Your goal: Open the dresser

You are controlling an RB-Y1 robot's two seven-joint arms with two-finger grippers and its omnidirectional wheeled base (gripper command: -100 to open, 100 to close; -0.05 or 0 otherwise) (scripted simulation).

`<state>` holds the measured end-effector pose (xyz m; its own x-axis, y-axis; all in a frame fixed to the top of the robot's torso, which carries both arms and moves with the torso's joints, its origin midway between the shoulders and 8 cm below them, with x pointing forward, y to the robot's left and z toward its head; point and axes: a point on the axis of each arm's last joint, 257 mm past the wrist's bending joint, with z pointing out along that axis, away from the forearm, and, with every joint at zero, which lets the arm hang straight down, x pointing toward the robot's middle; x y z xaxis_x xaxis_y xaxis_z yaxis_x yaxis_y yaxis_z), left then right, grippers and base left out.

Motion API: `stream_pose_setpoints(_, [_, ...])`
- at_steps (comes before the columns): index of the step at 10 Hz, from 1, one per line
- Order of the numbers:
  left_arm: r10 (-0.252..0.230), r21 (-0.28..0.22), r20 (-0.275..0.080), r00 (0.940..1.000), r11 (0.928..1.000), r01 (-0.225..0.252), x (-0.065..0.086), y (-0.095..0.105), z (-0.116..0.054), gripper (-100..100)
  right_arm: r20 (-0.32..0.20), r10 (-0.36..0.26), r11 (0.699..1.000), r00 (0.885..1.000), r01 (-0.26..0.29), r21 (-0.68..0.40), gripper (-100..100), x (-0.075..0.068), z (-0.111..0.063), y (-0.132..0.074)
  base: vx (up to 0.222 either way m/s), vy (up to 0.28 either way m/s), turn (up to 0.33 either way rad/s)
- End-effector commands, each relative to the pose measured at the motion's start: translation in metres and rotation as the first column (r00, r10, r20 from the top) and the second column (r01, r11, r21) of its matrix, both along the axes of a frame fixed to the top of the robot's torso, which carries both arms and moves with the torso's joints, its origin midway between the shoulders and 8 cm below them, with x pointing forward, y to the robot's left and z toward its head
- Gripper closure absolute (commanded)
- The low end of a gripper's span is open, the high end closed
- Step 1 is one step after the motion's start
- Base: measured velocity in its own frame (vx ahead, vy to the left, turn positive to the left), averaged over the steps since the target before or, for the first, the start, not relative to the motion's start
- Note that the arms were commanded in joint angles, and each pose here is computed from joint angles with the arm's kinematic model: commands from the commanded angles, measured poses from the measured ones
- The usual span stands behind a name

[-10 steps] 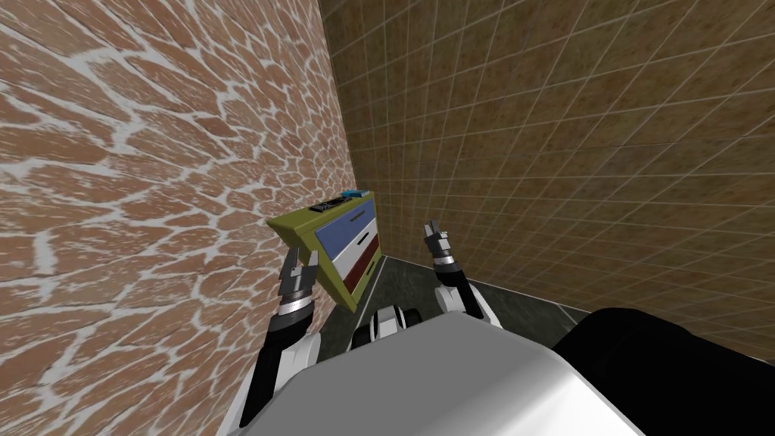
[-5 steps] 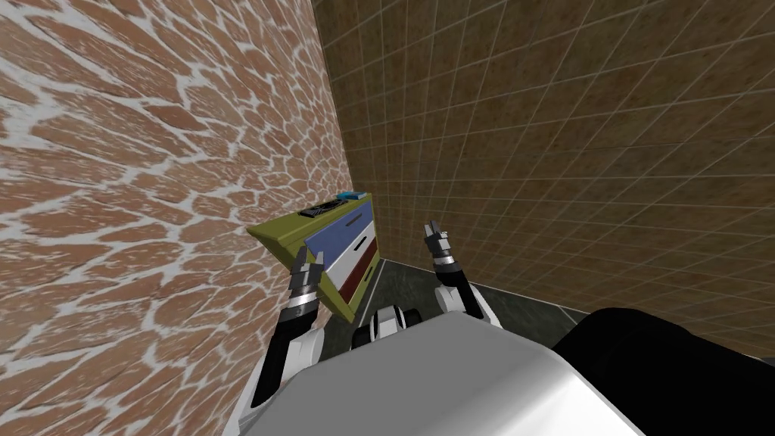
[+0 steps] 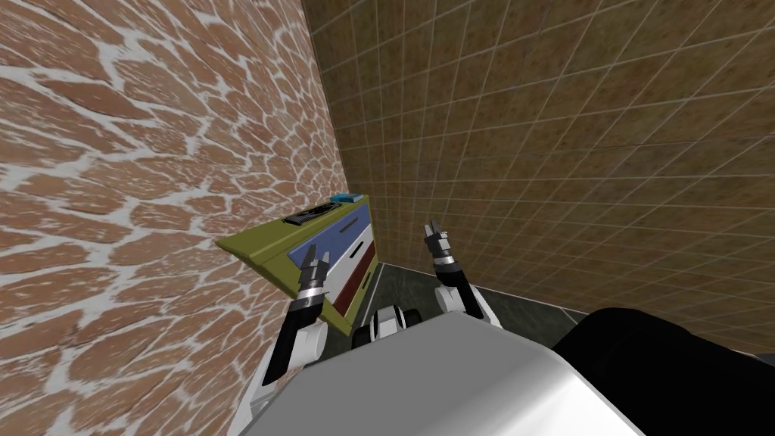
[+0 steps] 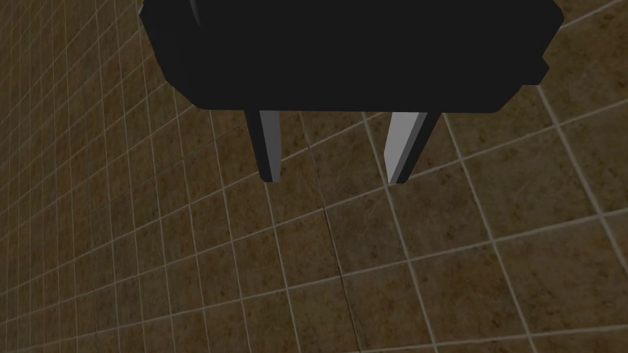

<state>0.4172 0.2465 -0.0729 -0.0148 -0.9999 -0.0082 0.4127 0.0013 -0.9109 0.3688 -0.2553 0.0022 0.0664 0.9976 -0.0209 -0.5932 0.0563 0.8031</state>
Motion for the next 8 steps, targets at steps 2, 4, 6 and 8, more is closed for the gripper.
stream_pose_setpoints(2, [-0.009,-0.009,-0.083,0.9965,0.9999,0.009,0.016,-0.005,-0.028,-100,0.000,0.000,1.000,1.000,0.000,0.000,0,0.000,0.000,0.000,0.155,-0.004,-0.061])
stream_pose_setpoints(4, [-0.013,-0.015,-0.114,0.9934,0.9998,0.011,0.022,-0.007,-0.037,-100,0.000,0.000,1.000,1.000,0.000,0.000,0,0.000,0.000,0.000,0.106,0.000,-0.035])
stream_pose_setpoints(6, [-0.017,-0.024,-0.155,0.9878,0.9996,0.014,0.029,-0.011,-0.049,-100,0.000,0.000,1.000,1.000,0.000,0.000,0,0.000,0.000,0.000,0.087,-0.002,-0.050])
stream_pose_setpoints(8, [-0.018,-0.027,-0.158,0.9873,0.9996,0.014,0.030,-0.012,-0.050,-100,0.000,0.000,1.000,1.000,0.000,0.000,0,0.000,0.000,0.000,0.092,-0.004,-0.028])
